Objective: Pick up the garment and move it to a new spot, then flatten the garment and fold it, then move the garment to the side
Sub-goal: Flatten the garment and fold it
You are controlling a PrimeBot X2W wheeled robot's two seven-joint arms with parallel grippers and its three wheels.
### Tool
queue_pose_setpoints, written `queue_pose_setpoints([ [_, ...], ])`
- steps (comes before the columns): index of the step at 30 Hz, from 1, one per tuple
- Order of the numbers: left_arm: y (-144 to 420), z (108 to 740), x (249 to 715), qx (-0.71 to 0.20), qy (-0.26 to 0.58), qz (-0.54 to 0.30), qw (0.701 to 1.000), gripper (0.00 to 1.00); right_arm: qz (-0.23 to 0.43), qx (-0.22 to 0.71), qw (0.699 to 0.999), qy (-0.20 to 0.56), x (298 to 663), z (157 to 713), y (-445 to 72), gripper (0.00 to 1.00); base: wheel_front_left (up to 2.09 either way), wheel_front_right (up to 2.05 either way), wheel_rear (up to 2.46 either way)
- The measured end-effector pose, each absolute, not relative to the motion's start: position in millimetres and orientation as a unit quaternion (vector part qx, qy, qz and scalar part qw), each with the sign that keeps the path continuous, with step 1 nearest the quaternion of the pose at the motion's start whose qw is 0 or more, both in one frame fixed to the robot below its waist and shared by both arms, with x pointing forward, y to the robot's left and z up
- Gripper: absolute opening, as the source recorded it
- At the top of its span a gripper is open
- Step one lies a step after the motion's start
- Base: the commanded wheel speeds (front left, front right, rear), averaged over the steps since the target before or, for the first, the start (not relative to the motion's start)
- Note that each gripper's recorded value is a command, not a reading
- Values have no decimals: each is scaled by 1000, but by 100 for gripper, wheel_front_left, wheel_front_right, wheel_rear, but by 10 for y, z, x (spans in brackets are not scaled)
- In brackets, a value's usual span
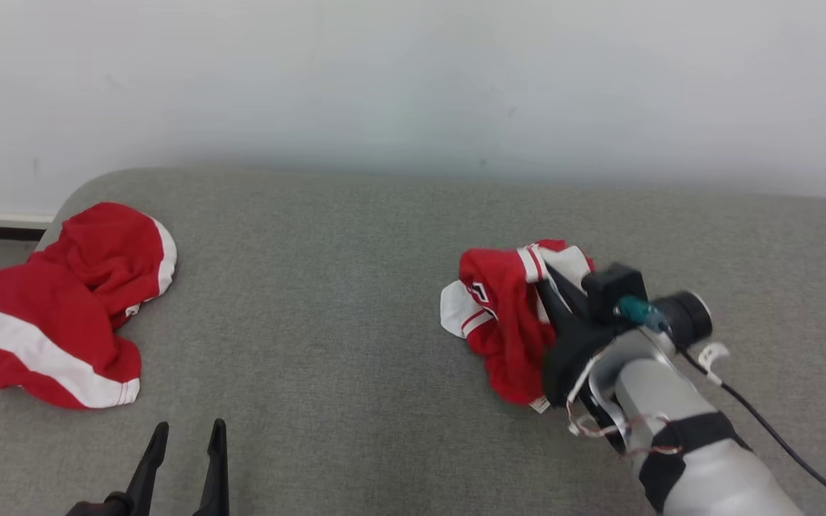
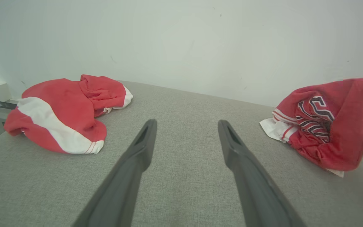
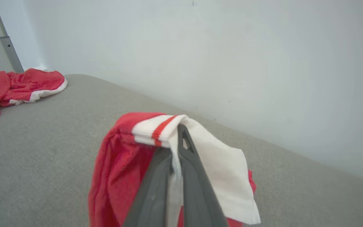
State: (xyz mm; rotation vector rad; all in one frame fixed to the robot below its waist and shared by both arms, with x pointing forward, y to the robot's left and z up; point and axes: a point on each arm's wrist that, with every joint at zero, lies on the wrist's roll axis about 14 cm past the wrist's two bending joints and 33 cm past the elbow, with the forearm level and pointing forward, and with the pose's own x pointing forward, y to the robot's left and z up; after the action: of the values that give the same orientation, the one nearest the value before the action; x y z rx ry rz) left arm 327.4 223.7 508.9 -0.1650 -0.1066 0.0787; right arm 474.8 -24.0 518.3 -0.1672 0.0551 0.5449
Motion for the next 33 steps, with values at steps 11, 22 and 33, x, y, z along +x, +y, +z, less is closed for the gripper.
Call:
queue_pose_setpoints([
  [11,2097,5168,3389,-82,-64,12,995,100,275,9,947,-168,4890,6918,-53,0,0,0,0],
  [22,2018,5139,3454,-83,-58,0,995,100,209,40,947,-242,5034,7520,-515,0,0,0,0],
  [33,2000,5062,3522,-86,-46,0,995,100,70,-113,988,78,4910,5075,-1893,0,0,0,0],
])
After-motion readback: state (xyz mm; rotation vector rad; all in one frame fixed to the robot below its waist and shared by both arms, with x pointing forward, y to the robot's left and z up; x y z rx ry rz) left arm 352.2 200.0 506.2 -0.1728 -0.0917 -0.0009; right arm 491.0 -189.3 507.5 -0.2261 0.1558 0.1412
